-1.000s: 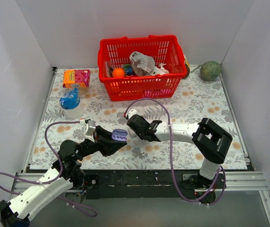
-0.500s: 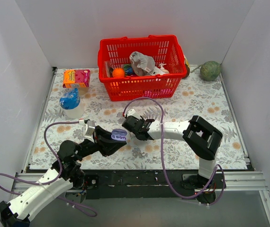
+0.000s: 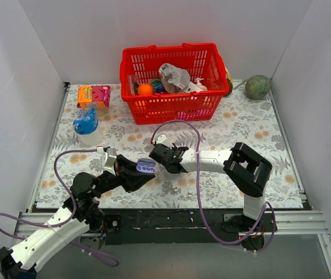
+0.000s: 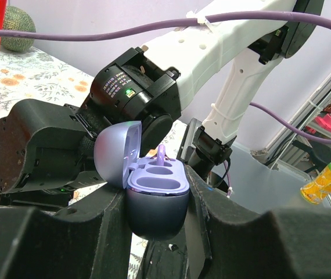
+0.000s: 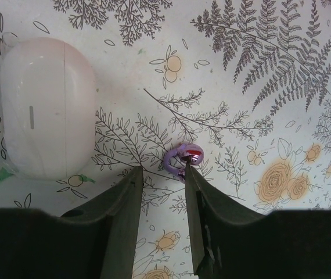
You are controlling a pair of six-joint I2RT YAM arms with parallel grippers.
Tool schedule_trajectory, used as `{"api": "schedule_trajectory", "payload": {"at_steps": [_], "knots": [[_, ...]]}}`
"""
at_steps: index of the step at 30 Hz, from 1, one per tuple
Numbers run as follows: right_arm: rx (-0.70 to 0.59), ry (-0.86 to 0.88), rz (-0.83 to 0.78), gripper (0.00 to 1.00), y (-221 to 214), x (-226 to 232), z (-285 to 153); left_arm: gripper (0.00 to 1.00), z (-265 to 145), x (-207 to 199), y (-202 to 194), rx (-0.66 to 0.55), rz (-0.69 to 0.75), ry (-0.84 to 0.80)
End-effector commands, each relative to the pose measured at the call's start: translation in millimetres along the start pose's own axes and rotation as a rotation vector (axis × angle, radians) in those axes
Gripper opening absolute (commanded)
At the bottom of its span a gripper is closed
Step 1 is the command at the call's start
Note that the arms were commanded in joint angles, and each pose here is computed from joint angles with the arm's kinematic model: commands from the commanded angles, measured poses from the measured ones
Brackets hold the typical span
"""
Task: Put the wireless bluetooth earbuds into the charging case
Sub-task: Pick up the earbud from the center of the board.
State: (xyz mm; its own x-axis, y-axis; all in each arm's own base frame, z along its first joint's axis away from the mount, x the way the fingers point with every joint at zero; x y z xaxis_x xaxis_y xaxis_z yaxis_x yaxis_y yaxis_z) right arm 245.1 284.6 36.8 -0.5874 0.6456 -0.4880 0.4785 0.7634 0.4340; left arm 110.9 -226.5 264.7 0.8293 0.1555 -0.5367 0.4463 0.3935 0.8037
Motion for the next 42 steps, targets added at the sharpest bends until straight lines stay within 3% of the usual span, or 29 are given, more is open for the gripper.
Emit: {"api": "schedule_trajectory", "payload": {"at_steps": [1,42], "knots": [[0.003,-0.024,0.013,0.43,5.6,-1.3,-0.7,0.0,1.1,-6.6,11.7,-0.027,0.026,-0.011],[0.026,0.107,0.135,0.43,-19.1,2.0,8.1,0.0,2.2,-6.9,12.1,-0.025,0.025,-0.014]]}}
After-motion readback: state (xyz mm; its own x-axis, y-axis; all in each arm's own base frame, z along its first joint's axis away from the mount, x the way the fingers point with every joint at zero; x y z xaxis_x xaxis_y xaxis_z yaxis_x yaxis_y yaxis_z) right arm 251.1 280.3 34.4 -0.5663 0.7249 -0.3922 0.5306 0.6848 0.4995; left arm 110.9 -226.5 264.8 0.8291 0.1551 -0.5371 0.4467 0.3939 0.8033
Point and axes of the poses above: each gripper's point midway between its finger pads, its own z axis out along the fingers, its own x axis along the line the jaws close on, y = z × x, the point moved 1 cm from there along -z, back along the fingers, and after that the axes turned 10 degrees about -z, right-handed, at the moved point
